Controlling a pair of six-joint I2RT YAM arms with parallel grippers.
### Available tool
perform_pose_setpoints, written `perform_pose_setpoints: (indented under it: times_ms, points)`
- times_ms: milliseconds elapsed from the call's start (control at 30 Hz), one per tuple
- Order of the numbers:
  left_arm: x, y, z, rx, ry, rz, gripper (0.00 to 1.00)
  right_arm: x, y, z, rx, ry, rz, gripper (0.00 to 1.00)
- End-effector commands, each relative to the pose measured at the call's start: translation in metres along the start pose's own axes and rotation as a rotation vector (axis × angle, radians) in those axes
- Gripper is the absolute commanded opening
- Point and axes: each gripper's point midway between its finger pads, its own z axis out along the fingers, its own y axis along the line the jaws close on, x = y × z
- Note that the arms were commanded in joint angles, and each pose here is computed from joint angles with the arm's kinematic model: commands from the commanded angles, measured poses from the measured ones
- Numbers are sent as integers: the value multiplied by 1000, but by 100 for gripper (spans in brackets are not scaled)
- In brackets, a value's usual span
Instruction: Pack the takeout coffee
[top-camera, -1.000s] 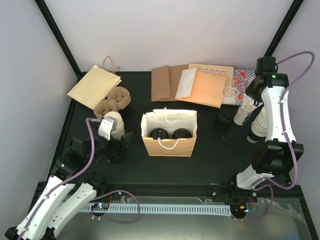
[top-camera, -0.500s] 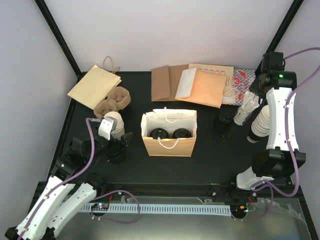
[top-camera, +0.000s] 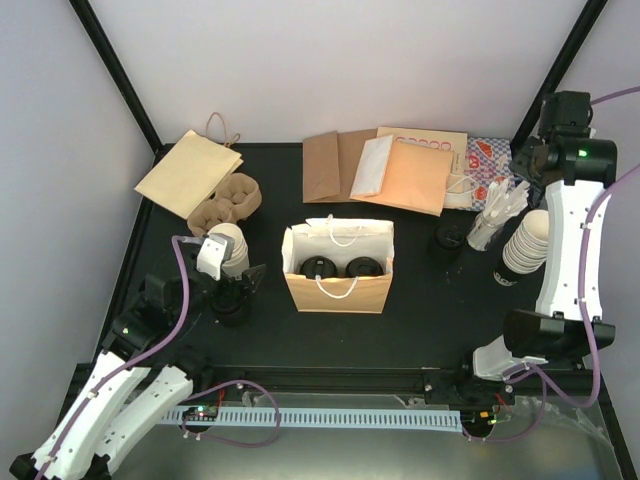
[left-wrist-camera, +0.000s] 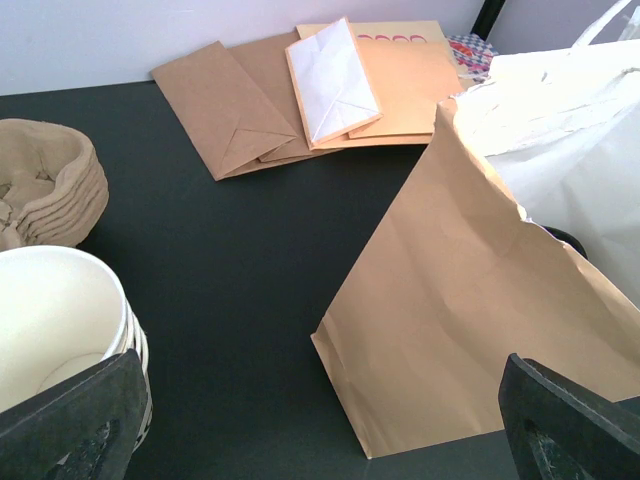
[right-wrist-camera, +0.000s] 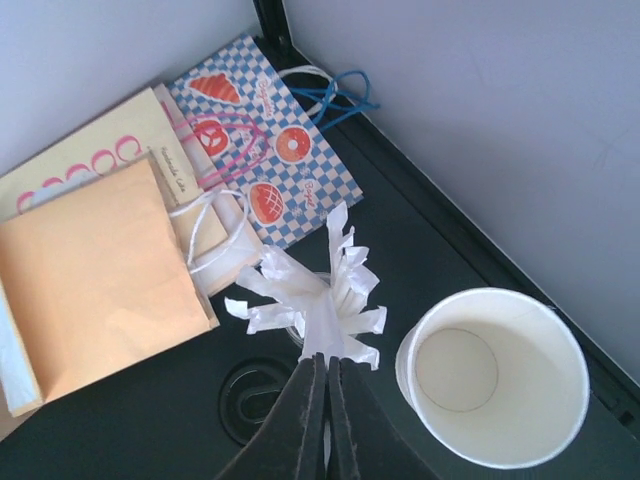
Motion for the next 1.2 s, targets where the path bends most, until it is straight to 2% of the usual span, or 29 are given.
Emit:
perform_pose_setpoints:
  times_ms: [0,367,567,733,967,1167]
  points:
    - [-5,-1,2,1,-18,-5,99,-4,-9,-40,-48,-55,4,5]
    - [-5,0,3,-1,-16,-6,99,-8,-9,-85,-140,-106,-31,5]
    - [-5,-1,3,2,-18,-8,99,-11,-22,-117,-157,-195,-34,4]
    - [-5,0,2,0,-20,-11,99,-16,-23,-150,-234,-297,-43,5]
    - [-4,-1,3,2,-16,-11,99,-10,-18,-146,-267,-280,-61,5]
    - [-5,-1,3,2,-17,-11,99,-14,-38,-126,-122,-289,-6,5]
